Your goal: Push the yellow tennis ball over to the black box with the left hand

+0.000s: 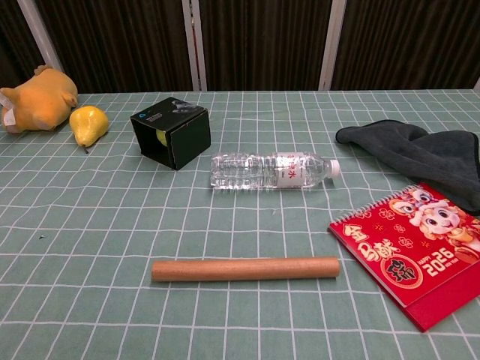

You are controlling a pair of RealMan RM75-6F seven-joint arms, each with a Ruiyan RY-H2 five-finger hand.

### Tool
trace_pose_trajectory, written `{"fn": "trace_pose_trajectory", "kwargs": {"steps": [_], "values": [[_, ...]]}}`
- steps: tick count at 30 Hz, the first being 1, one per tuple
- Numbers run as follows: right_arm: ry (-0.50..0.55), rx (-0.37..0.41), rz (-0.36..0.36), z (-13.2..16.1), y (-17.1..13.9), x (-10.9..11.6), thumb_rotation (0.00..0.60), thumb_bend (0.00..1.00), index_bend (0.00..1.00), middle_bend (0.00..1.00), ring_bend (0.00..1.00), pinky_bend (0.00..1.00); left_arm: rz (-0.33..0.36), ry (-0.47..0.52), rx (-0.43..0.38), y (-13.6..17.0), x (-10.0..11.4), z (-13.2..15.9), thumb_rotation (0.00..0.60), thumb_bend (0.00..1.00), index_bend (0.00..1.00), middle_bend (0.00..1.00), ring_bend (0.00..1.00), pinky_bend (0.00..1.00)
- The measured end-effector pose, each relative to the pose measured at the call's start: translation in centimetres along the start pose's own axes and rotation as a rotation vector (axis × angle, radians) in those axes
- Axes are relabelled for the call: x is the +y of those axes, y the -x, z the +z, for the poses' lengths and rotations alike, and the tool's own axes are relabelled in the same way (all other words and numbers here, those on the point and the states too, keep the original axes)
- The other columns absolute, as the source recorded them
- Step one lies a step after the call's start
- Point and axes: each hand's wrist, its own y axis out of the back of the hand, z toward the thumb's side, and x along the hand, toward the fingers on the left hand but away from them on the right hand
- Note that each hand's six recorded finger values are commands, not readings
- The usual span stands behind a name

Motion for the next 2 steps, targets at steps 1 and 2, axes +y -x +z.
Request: {"fn": "trace_pose_trajectory", "kwargs": {"steps": [1,2], "values": [[-0.002,-0.003,0.002,0.00,-0.04,-0.02,0.600,0.36,0.00,0.00,0.00,0.00,-0.002,0.000,-0.002,-0.04,-0.05,-0.04,0.600,0.06,0.00,0.02,0.00,0.00],[-0.005,-0.007,0.002,-0.01,-0.09,-0.03,0.600,0.36,0.00,0.00,0.00,0.00,-0.003,-0.001,-0.003,-0.10,-0.09,-0.09,0.600,0.06,0.00,0.02,0.00,0.00]]}}
